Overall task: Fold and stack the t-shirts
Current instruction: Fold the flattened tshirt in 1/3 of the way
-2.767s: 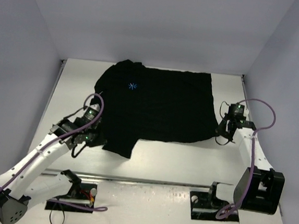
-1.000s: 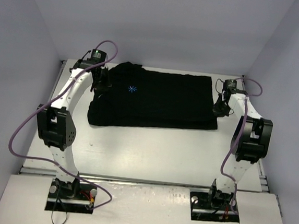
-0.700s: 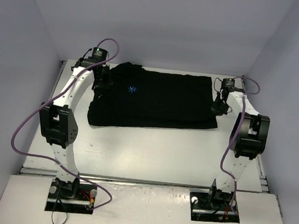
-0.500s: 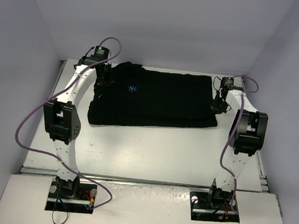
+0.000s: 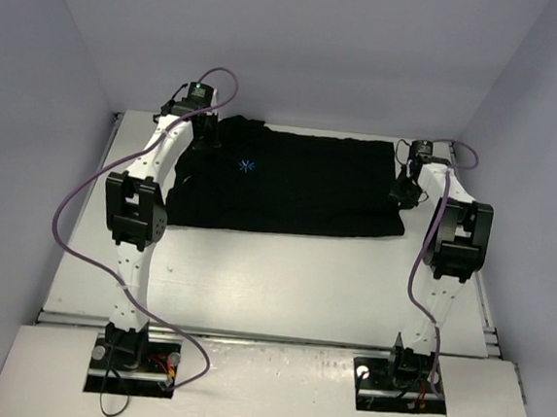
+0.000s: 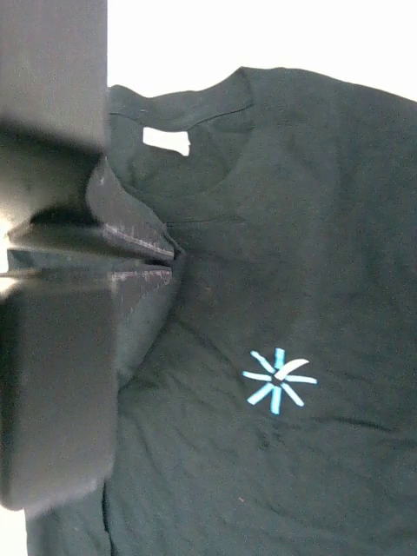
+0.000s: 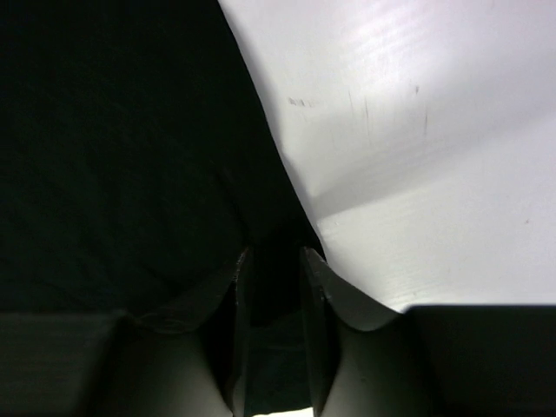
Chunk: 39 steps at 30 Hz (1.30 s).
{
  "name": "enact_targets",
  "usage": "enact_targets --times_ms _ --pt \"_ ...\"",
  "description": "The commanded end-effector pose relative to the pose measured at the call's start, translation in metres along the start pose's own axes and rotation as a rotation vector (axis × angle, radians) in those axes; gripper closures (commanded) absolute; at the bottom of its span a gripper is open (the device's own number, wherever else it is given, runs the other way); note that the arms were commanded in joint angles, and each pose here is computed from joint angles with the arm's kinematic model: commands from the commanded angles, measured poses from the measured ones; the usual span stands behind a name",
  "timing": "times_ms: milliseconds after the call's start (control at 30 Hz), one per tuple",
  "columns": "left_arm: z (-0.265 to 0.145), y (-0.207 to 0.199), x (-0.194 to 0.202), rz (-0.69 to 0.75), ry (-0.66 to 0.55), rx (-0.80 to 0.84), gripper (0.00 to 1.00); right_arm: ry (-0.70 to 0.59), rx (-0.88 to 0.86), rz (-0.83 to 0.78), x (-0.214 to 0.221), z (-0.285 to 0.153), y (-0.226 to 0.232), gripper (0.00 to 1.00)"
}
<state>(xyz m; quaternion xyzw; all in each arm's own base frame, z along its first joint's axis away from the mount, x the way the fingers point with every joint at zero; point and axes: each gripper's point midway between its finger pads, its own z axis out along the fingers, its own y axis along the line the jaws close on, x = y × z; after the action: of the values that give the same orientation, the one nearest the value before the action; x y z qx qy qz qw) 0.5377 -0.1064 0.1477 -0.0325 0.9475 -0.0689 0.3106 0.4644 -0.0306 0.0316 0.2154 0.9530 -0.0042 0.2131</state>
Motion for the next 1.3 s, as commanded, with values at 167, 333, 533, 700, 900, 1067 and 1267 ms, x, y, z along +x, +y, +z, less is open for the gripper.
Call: enact_targets --times_ms 167,333,533,700,900,1067,1267 --pt "-0.093 -0.02 -0.094 0.068 -0.319 0.067 0.43 -0.224 -0.058 0.032 -0.07 -0.073 0.004 0.61" --pt "-0.119 -0.002 -0.07 0.033 -0.296 -0.009 0.35 -0.192 -0.071 -0.006 -0.04 -0.085 -0.004 0.61" --pt "-0.092 0.045 0.046 -0.054 -0.086 -0.154 0.37 -0.114 -0.078 0.0 0.011 -0.069 -0.015 0.61" --pt "-0.052 0.068 0.102 -0.1 0.032 -0.197 0.45 -0.097 -0.089 0.015 0.03 -0.044 -0.016 0.62" --pt "-0.012 0.09 0.15 -0.114 0.142 -0.274 0.57 -0.033 -0.042 0.012 0.066 -0.011 -0.031 0.64" --pt "-0.011 0.112 0.187 -0.152 0.229 -0.351 0.65 -0.003 0.063 0.072 0.097 -0.011 -0.056 0.66" --pt "-0.04 0.133 0.225 -0.163 0.291 -0.432 0.66 0.001 0.166 0.123 0.129 -0.044 -0.085 0.68"
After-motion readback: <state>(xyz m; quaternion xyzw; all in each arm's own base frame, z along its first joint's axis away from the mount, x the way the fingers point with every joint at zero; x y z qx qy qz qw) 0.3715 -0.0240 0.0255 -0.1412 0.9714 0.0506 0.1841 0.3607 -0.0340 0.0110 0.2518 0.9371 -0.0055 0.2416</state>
